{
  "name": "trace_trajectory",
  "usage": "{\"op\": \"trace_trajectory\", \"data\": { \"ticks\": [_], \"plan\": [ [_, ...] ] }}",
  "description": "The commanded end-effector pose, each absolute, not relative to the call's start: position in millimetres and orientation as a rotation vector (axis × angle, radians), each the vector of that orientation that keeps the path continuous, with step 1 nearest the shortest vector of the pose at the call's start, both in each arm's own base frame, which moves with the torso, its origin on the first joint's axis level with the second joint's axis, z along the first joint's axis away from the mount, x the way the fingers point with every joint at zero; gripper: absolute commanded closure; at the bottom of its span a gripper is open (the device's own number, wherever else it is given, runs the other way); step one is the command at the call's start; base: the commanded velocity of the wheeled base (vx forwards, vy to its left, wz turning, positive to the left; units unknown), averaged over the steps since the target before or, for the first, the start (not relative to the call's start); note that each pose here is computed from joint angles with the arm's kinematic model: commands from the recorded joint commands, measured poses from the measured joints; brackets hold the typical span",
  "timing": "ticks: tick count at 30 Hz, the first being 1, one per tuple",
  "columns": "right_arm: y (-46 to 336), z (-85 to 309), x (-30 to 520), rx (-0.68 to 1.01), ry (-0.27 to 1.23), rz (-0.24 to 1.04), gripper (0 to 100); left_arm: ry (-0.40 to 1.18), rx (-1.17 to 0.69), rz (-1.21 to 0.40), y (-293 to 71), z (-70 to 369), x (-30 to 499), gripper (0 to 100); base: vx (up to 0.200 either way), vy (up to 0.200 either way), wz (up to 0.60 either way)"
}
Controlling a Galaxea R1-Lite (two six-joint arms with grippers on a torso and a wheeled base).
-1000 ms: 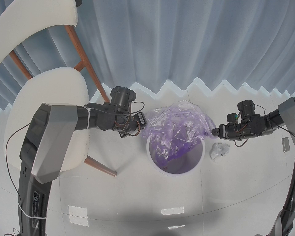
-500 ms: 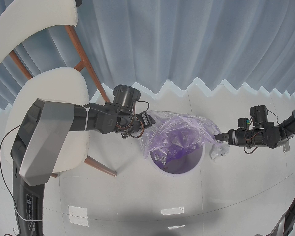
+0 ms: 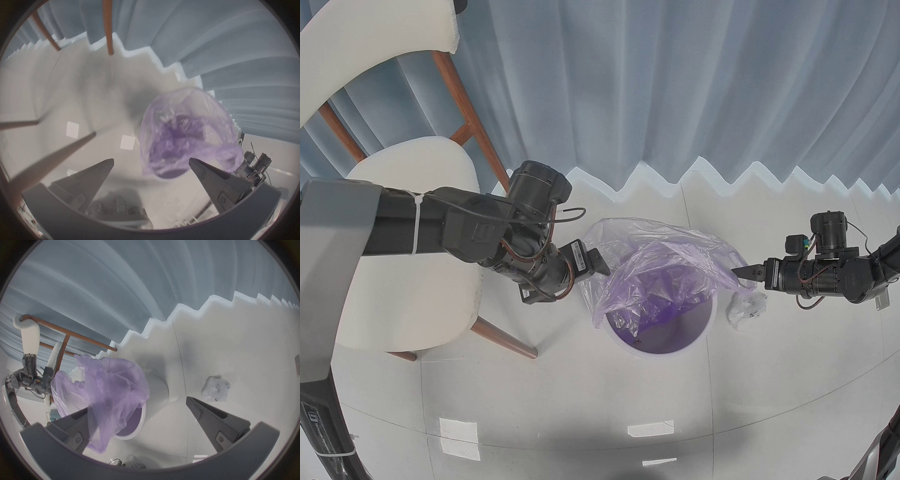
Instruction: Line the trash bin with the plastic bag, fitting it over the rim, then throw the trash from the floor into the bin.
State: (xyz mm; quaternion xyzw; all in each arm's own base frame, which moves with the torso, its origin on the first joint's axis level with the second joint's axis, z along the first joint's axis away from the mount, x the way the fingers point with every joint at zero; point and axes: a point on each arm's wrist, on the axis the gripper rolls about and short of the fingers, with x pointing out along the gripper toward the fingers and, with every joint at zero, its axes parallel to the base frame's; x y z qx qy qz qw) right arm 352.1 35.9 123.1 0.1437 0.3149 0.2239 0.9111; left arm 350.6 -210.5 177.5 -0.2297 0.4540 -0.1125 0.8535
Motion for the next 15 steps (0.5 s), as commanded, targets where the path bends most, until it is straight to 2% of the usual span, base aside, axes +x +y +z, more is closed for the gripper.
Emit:
{"op": "trace_trajectory", "data": {
  "ticks": [1, 4, 7, 8, 9, 12, 13, 14, 15],
  "plan": [
    [42, 126, 353, 0.289, 0.627, 0.479, 0, 1.033, -0.555, -0.215, -225, 184, 320, 0, 0.0, 0.0, 0.0],
    [44, 127, 354, 0.278, 0.597, 0.476, 0, 1.082, -0.614, -0.178, -244, 165, 320, 0, 0.0, 0.0, 0.0],
    [43, 129, 353, 0.275, 0.587, 0.47, 0, 1.04, -0.619, -0.24, -250, 176, 315, 0, 0.0, 0.0, 0.0],
    [43, 132, 352, 0.275, 0.58, 0.471, 0, 0.945, -0.625, -0.343, -249, 202, 304, 0, 0.0, 0.0, 0.0],
    [43, 133, 351, 0.275, 0.578, 0.471, 0, 0.909, -0.606, -0.384, -248, 209, 300, 0, 0.0, 0.0, 0.0],
    [43, 135, 351, 0.274, 0.572, 0.472, 0, 0.835, -0.502, -0.458, -247, 210, 295, 0, 0.0, 0.0, 0.0],
    [44, 136, 350, 0.273, 0.569, 0.474, 0, 0.766, -0.343, -0.531, -243, 196, 292, 0, 0.0, 0.0, 0.0],
    [44, 136, 350, 0.273, 0.569, 0.474, 0, 0.761, -0.335, -0.537, -243, 196, 291, 0, 0.0, 0.0, 0.0],
    [43, 137, 349, 0.273, 0.568, 0.474, 0, 0.674, -0.227, -0.601, -238, 190, 290, 0, 0.0, 0.0, 0.0]
  ]
}}
